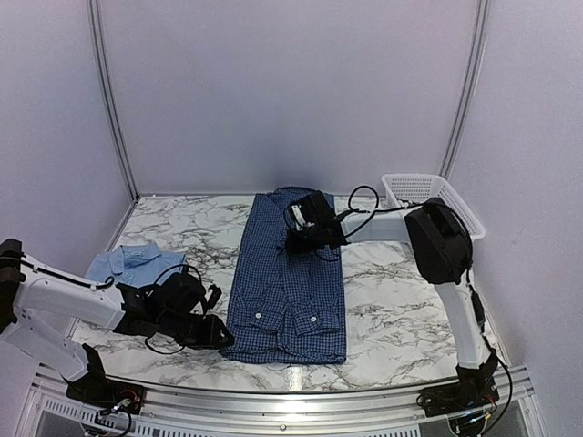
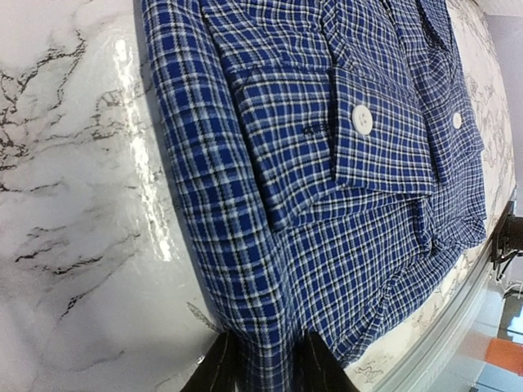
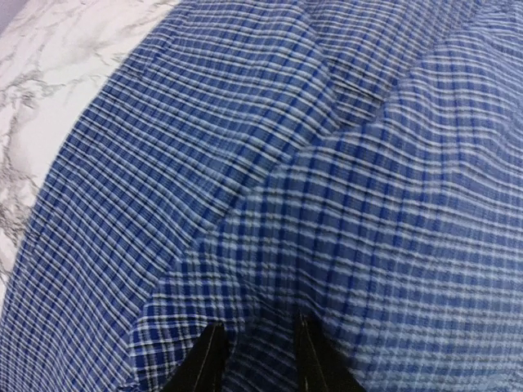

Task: Fold and stack the long sleeve shirts
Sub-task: Adjust the rectangle-folded shirt at the center of the board, then pick up the rectangle-folded shirt from the center of the board.

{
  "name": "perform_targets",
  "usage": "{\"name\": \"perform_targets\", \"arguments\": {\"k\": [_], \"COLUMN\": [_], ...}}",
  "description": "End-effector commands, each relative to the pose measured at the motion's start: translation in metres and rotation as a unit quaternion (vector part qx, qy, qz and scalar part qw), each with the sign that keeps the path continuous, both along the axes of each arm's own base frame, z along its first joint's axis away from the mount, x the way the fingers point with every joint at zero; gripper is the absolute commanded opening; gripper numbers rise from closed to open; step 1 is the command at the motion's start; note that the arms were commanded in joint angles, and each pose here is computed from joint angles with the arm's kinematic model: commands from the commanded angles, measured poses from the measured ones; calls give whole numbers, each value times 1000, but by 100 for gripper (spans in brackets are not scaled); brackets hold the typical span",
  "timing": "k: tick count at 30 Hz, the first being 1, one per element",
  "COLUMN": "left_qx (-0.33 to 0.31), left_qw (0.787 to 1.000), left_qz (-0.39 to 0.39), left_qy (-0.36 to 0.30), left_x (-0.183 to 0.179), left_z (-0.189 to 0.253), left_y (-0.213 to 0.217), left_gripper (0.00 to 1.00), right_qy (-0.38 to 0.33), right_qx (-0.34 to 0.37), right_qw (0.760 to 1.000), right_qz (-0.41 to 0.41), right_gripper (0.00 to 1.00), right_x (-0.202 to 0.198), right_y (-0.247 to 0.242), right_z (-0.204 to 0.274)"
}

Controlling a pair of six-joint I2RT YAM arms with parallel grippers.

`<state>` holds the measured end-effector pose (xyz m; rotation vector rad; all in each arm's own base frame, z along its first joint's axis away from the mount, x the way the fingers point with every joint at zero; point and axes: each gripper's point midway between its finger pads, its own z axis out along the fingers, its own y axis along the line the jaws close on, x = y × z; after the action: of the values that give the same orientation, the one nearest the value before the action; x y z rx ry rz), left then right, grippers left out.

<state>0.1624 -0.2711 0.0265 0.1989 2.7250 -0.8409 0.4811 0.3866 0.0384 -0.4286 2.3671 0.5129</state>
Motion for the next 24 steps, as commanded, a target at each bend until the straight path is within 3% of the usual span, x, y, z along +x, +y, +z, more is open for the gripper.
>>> {"name": "perform_targets", "arguments": {"k": [1, 6, 7, 11, 16, 19, 24], "left_qx": [-14, -2, -3, -6, -26, -27, -22], "left_qw": [999, 998, 998, 998, 998, 998, 999], "left_qz": [42, 58, 52, 43, 39, 36, 27], "left_qy": [-9, -34, -41, -41, -39, -40, -33], "left_x": [8, 14, 15, 26, 42, 52, 62], "left_z": [14, 32, 36, 39, 43, 44, 39], "left_y": [0, 12, 11, 4, 0, 3, 6], "left_gripper": [29, 33, 34, 37, 38, 39, 40], "right_qy": [-66, -99, -100, -82, -76, -18, 26], "right_qx": [-117, -102, -91, -34, 88, 65, 111], "right_qw": [987, 983, 985, 991, 987, 992, 990], "right_qz": [-86, -114, -111, -97, -114, -103, -79], "right_gripper": [31, 43, 50, 55, 85, 87, 89], "right_x": [-1, -29, -37, -77, -125, -151, -193], "right_y": [-60, -91, -95, -106, -131, -137, -142], "right_z": [51, 93, 97, 102, 125, 107, 95]}}
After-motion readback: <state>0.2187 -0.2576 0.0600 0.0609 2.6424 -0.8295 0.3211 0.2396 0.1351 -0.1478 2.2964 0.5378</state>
